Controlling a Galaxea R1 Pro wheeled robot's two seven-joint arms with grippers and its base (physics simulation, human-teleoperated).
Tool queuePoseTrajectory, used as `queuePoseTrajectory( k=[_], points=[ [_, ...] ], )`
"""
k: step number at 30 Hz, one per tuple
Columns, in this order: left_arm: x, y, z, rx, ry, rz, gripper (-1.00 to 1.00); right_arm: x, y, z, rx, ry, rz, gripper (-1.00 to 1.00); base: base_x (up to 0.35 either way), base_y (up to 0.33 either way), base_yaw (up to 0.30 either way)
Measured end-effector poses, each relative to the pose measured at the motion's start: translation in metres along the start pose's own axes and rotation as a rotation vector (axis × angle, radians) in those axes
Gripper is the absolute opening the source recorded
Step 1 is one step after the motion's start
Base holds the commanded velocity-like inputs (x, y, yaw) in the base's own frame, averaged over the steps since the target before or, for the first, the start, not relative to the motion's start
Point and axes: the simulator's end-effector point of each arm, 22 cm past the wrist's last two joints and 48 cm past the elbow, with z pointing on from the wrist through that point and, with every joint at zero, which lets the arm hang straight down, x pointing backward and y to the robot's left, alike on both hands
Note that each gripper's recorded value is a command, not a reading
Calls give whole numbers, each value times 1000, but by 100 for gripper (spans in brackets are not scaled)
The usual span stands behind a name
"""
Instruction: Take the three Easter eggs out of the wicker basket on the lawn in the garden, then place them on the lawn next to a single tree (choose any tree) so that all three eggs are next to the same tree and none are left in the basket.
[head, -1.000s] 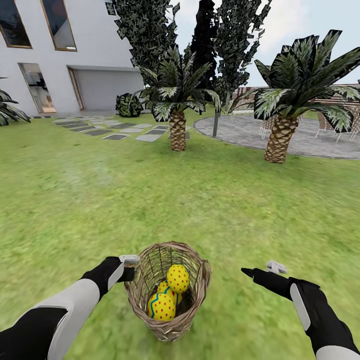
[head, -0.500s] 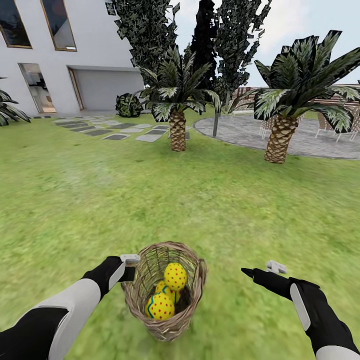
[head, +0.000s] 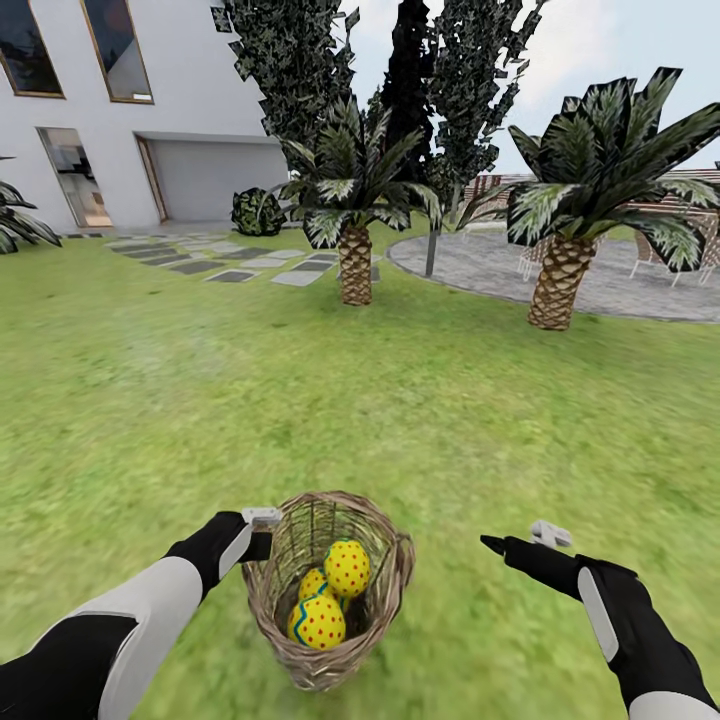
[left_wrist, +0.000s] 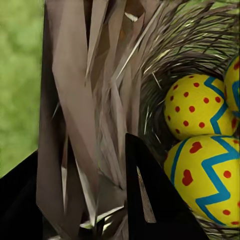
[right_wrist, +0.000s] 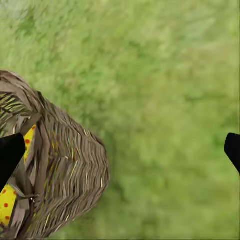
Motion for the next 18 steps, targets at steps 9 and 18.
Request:
queuePoseTrajectory(
  k=[9, 18],
  points=[
    [-12, 2, -16, -4, 1, 9, -100, -21, 9, -10, -1, -38, -16, 100, 0, 0, 0],
    [-23, 1, -32, 1, 1, 3, -100, -35, 18, -21, 0, -38, -16, 100, 0, 0, 0]
  ],
)
